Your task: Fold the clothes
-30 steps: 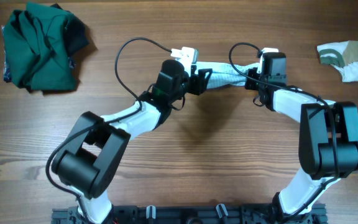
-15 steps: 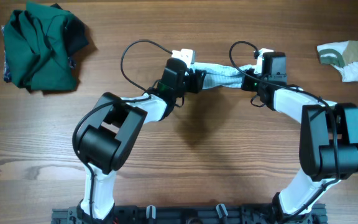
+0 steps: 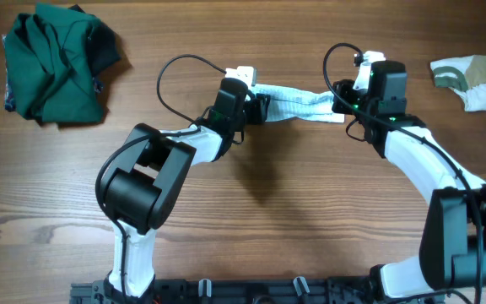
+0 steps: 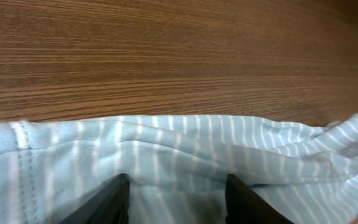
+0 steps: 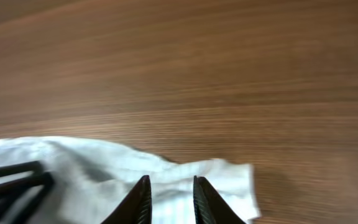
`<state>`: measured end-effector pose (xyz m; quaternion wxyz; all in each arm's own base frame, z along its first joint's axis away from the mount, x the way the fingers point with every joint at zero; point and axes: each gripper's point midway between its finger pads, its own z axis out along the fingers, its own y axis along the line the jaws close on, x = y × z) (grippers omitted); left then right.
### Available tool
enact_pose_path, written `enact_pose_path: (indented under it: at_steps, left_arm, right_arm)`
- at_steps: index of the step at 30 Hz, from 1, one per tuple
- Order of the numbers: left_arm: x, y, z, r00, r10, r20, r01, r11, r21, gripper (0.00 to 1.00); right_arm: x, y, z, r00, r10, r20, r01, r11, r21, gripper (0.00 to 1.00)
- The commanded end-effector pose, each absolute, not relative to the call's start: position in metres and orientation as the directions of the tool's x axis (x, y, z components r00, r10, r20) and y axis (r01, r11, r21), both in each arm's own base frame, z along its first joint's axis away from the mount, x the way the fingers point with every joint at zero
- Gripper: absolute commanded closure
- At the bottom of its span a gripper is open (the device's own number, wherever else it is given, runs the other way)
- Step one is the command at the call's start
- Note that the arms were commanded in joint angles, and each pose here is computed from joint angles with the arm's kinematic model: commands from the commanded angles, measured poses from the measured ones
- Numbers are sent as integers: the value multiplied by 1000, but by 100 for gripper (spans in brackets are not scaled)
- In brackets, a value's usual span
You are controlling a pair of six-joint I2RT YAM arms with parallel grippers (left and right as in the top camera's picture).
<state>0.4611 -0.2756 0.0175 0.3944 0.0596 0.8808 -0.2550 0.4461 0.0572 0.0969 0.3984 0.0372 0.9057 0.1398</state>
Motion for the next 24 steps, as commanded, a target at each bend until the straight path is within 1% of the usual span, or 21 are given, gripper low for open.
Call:
enact_pose_path:
  at_steps: [1, 2, 4, 7, 9, 11, 13, 17, 19, 21, 24]
  left_arm:
    - [468, -271, 17, -668, -97, -738, 294, 877, -380, 50]
    - [469, -270, 17, -667, -97, -739, 291, 879, -378, 50]
    - [469, -269, 17, -665, -99, -740, 288, 881, -376, 51]
    - [471, -270, 20, -656, -107, -747, 291, 878, -381, 51]
    - [473, -271, 23, -648, -112, -753, 295, 875, -384, 50]
    - [474, -272, 30, -638, -117, -761, 301, 872, -386, 47]
    - [473, -271, 36, -637, -117, -762, 301, 872, -386, 47]
    - [465, -267, 32, -676, -96, -730, 280, 883, -376, 48]
    - [460, -264, 24, -700, -83, -709, 268, 890, -369, 52]
    - [459, -263, 23, -706, -80, -704, 265, 891, -368, 58]
    - [459, -263, 23, -706, -80, -704, 265, 891, -368, 62]
  right_arm:
    - [437, 90, 110, -697, 172, -696, -171, 903, 394, 80]
    - [434, 94, 108, -708, 166, -687, -184, 895, 406, 81]
    - [429, 104, 101, -728, 135, -673, -209, 890, 404, 87]
    - [423, 120, 92, -739, 70, -670, -261, 887, 381, 90]
    - [422, 126, 87, -746, 57, -663, -269, 886, 378, 91]
    - [420, 133, 75, -762, 41, -646, -271, 886, 376, 91]
    - [420, 134, 62, -775, 29, -632, -258, 898, 357, 91]
    - [419, 141, 44, -787, 8, -617, -253, 908, 335, 91]
    - [423, 140, 42, -777, 3, -629, -239, 924, 299, 92]
    - [427, 138, 43, -764, -7, -645, -218, 944, 248, 92]
    - [433, 142, 48, -753, -15, -658, -220, 948, 231, 92]
